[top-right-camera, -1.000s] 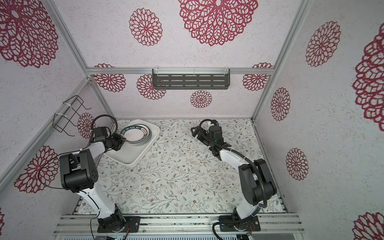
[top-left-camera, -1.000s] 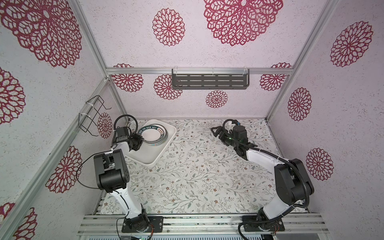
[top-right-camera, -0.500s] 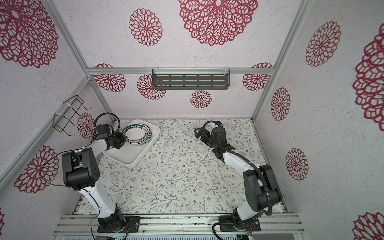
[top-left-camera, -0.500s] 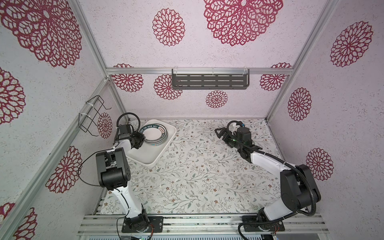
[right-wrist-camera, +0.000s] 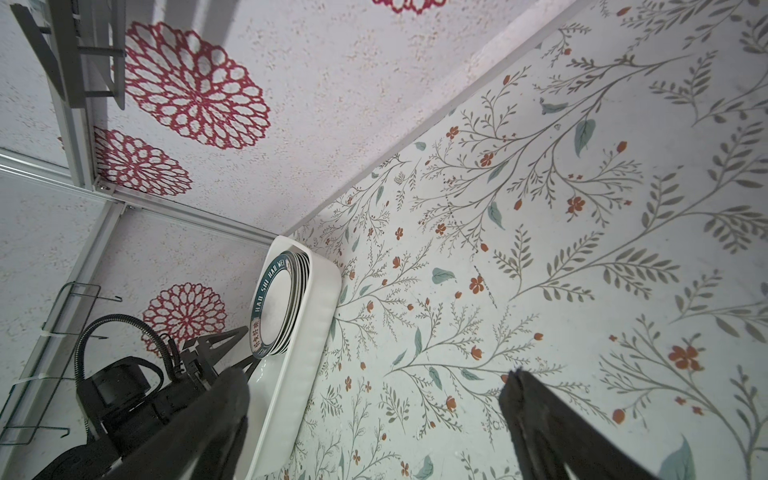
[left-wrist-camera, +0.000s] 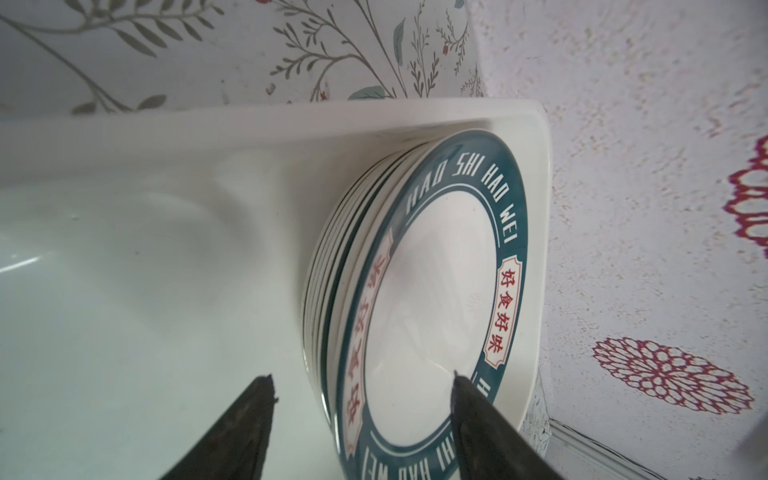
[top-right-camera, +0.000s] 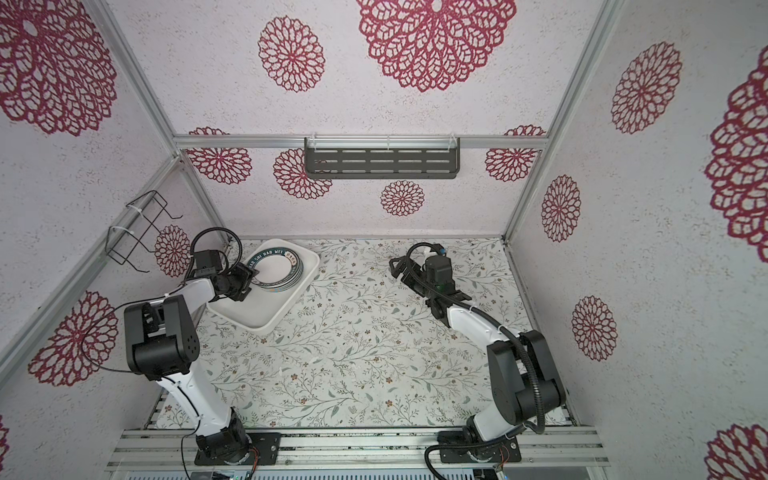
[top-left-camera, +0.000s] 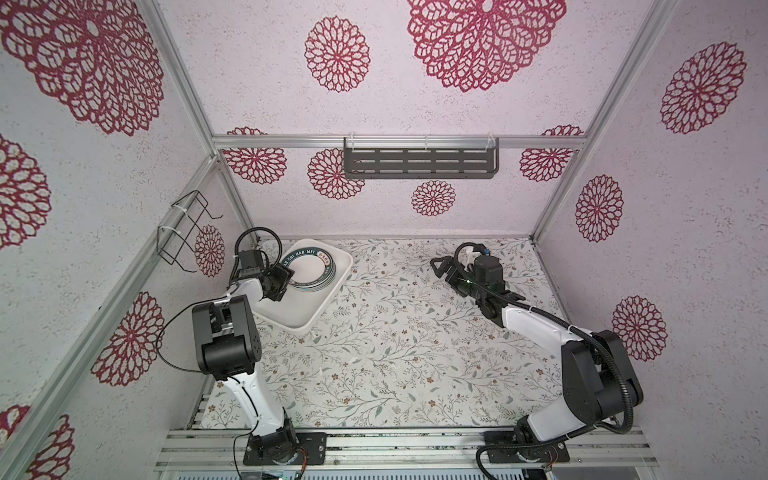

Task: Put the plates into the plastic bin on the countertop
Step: 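Lower the green-rimmed plate onto the bin stack and open the left gripper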

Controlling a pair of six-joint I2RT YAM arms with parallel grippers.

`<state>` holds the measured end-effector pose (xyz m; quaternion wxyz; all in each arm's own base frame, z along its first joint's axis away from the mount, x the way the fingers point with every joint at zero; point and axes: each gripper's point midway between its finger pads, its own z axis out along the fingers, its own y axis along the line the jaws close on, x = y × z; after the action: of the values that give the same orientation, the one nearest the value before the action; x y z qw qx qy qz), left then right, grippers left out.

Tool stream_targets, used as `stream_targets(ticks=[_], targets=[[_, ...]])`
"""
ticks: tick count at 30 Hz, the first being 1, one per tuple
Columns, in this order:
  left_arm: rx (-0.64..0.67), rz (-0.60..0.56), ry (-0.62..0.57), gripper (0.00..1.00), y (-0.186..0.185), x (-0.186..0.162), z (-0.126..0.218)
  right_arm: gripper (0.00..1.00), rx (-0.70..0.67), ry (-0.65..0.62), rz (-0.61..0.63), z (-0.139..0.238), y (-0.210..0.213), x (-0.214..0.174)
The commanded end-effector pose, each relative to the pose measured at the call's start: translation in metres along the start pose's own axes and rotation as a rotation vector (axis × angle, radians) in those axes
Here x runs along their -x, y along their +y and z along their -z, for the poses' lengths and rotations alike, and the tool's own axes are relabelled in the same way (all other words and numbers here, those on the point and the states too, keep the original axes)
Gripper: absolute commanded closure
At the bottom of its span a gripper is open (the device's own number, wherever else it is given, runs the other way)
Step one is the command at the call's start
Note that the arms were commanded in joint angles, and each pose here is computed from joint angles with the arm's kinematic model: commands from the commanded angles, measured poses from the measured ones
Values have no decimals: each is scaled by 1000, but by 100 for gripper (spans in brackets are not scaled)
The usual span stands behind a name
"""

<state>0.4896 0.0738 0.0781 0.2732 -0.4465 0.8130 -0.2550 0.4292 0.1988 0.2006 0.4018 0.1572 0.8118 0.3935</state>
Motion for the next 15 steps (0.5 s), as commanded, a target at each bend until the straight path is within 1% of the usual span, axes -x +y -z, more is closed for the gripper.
stream_targets(ticks=[1, 7, 15], targets=[[-34, -50, -20, 23, -19, 3, 15, 1, 38, -72, 23, 17, 17, 18], [-52, -61, -25, 11, -23, 4, 17, 1, 15, -83, 30, 25, 13, 18], [-72, -83, -33, 4, -30, 0, 21, 1, -6, -101, 46, 34, 10, 19]])
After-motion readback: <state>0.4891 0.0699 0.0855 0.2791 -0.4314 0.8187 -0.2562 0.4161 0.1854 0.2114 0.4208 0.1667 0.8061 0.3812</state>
